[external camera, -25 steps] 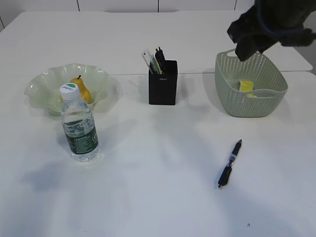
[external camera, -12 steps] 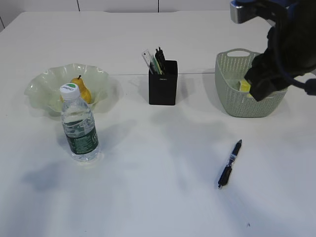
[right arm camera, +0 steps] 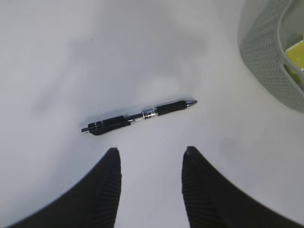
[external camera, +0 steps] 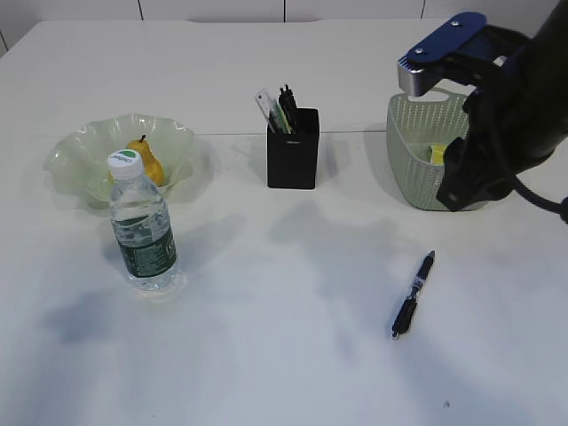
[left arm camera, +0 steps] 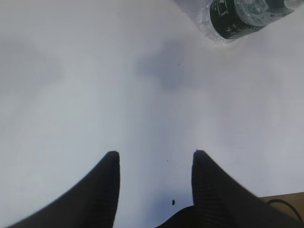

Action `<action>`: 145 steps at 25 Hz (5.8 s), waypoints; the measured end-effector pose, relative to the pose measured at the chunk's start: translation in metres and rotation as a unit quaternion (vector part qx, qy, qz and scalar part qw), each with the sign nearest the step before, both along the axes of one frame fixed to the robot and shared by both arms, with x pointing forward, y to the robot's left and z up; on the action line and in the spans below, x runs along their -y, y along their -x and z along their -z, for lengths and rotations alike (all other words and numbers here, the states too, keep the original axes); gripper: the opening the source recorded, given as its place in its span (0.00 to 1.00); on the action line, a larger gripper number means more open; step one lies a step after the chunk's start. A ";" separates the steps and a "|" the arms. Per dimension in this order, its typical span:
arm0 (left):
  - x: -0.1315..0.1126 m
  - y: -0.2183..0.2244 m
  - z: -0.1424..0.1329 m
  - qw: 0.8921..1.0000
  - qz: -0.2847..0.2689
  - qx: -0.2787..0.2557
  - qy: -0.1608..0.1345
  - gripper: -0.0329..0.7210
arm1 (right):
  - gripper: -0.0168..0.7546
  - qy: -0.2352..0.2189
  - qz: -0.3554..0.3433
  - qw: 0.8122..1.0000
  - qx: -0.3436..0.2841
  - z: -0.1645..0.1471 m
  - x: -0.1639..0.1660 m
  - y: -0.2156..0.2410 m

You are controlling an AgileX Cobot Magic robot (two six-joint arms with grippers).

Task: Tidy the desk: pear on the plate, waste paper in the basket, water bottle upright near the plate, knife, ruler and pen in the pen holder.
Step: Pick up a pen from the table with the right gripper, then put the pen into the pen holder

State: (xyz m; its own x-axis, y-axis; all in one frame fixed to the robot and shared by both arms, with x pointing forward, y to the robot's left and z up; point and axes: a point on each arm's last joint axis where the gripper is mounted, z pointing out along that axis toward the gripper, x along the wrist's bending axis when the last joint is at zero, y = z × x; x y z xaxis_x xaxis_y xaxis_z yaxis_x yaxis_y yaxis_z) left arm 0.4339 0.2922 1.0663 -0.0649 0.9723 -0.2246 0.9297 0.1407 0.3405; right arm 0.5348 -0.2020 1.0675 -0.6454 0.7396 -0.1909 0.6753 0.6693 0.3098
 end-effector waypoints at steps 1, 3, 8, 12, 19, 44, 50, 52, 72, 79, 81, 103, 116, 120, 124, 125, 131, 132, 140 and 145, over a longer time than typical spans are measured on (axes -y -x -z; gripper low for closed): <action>0.000 0.000 0.000 1.000 0.000 0.000 0.000 0.51 | 0.44 0.000 -0.001 1.000 -0.002 0.006 -0.002 -0.004; 0.000 0.000 0.000 1.000 0.000 0.000 0.000 0.51 | 0.44 0.002 -0.003 1.000 -0.017 0.017 -0.004 -0.010; 0.000 0.000 0.000 1.000 0.000 0.000 0.000 0.51 | 0.44 0.023 -0.011 0.997 -0.075 0.040 -0.006 -0.014; 0.000 0.000 0.000 1.000 0.000 0.001 0.000 0.51 | 0.44 0.021 0.005 0.994 -0.103 0.049 -0.007 -0.014; 0.000 -0.001 0.000 1.000 -0.001 0.006 -0.001 0.51 | 0.44 0.004 0.027 0.996 -0.088 0.057 -0.011 -0.022; -0.002 -0.006 -0.002 0.999 -0.007 0.034 -0.010 0.51 | 0.44 0.146 -0.611 0.776 -0.061 0.111 -0.021 -0.040; -0.004 -0.006 -0.002 0.999 -0.005 0.035 -0.021 0.51 | 0.44 0.147 -0.641 0.750 -0.070 0.124 -0.022 -0.042; -0.004 -0.006 -0.002 0.999 -0.005 0.035 -0.021 0.51 | 0.44 0.146 -0.648 0.742 -0.088 0.138 -0.022 -0.044; -0.005 -0.009 -0.003 0.998 -0.008 0.051 -0.026 0.51 | 0.44 0.187 -0.662 0.720 -0.092 0.167 -0.015 -0.057; -0.005 -0.009 -0.004 0.998 -0.009 0.056 -0.027 0.51 | 0.44 0.187 -0.664 0.718 -0.094 0.173 -0.015 -0.059; -0.005 -0.009 -0.004 0.998 -0.009 0.056 -0.027 0.51 | 0.44 0.187 -0.664 0.718 -0.094 0.173 -0.015 -0.060; -0.005 -0.010 -0.004 0.998 -0.009 0.059 -0.027 0.51 | 0.14 0.182 -0.646 0.733 -0.109 0.174 -0.014 -0.059; -0.005 -0.011 -0.004 0.997 -0.011 0.065 -0.028 0.51 | 0.14 0.102 -0.591 0.794 -0.101 0.162 -0.025 -0.052; -0.005 -0.011 -0.004 0.997 -0.011 0.067 -0.028 0.51 | 0.14 0.096 -0.581 0.806 -0.068 0.138 -0.027 -0.050; -0.005 -0.011 -0.005 0.997 -0.011 0.068 -0.028 0.51 | 0.14 0.081 -0.564 0.821 -0.024 0.114 -0.031 -0.048; -0.005 -0.011 -0.005 0.997 -0.011 0.068 -0.028 0.51 | 0.14 0.078 -0.559 0.826 -0.010 0.108 -0.032 -0.048; -0.006 -0.012 -0.005 0.997 -0.011 0.069 -0.029 0.51 | 0.14 0.025 -0.518 0.854 0.043 0.089 -0.042 -0.047; -0.006 -0.012 -0.005 0.997 -0.011 0.069 -0.029 0.51 | 0.14 0.008 -0.508 0.860 0.052 0.087 -0.044 -0.047; -0.006 -0.012 -0.005 0.997 -0.012 0.071 -0.029 0.51 | 0.14 -0.082 -0.426 0.895 0.106 0.078 -0.056 -0.054; -0.006 -0.012 -0.005 0.997 -0.012 0.072 -0.029 0.51 | 0.14 -0.136 -0.322 0.920 0.179 0.066 -0.045 -0.074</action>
